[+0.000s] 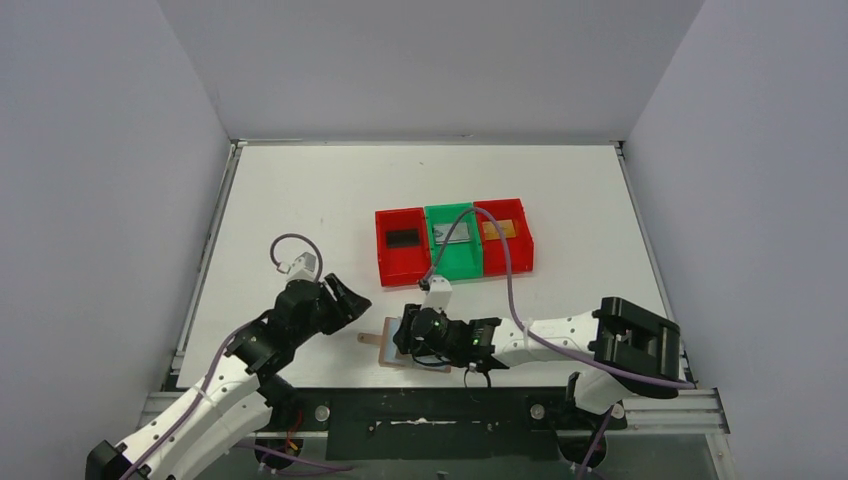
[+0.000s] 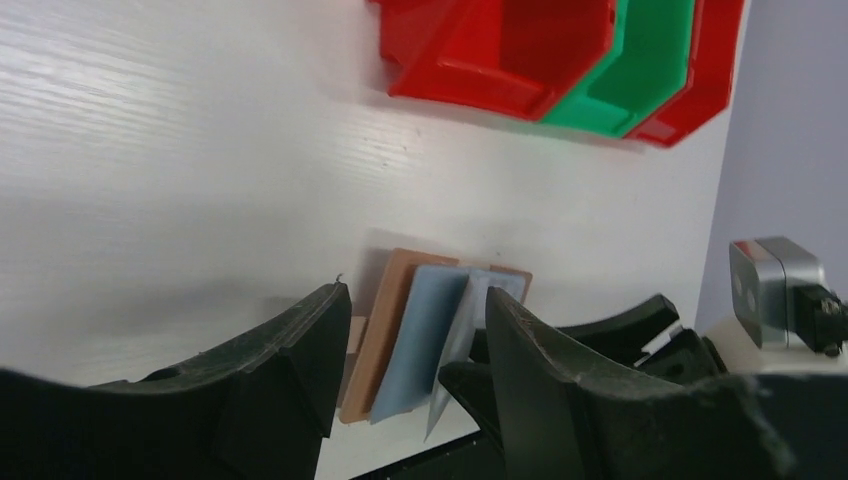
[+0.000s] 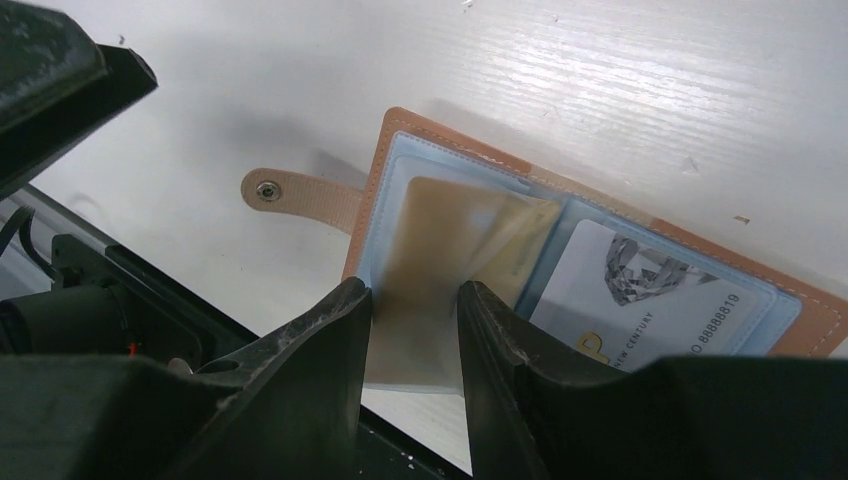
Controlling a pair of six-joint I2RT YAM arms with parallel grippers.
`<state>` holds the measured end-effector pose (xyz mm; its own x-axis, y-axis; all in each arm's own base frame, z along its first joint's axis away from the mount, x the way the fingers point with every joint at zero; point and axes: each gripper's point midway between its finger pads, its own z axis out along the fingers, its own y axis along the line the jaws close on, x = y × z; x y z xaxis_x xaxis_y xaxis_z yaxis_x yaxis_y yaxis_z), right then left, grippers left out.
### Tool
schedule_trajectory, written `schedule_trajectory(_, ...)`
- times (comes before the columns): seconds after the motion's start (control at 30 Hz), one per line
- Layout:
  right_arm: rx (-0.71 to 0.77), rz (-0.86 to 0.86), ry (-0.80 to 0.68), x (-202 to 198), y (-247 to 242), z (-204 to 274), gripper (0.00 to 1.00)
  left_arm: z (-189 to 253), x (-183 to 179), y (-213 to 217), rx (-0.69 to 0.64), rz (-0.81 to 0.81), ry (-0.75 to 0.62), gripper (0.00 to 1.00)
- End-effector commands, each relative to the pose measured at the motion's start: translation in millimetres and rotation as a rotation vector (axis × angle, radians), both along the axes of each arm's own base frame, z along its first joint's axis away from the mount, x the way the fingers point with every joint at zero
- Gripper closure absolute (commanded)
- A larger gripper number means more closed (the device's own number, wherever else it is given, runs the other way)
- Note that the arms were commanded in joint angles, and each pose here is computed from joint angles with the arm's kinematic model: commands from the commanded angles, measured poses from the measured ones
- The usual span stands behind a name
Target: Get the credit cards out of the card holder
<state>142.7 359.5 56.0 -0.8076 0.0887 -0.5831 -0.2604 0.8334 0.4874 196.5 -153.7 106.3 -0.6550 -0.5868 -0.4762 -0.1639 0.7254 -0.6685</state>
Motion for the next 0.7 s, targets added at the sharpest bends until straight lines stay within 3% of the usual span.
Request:
schedule_trajectory(0.0,0.162,-0.016,-0.036,12,10,31,0.64,30,-2,-44,-0.126,-0.234,-0.105,0.51)
schedule_trajectory(0.37,0.218,-0.048,-0.019,20,-5,29,0.63,26,-38,-84,-0.303,-0.510,-0.067,0.54)
schedule_trajectory(0.67,0.224,-0.066,-0.012,24,-9,27,0.63,8,-53,-95,-0.328,-0.574,0.002,0.53)
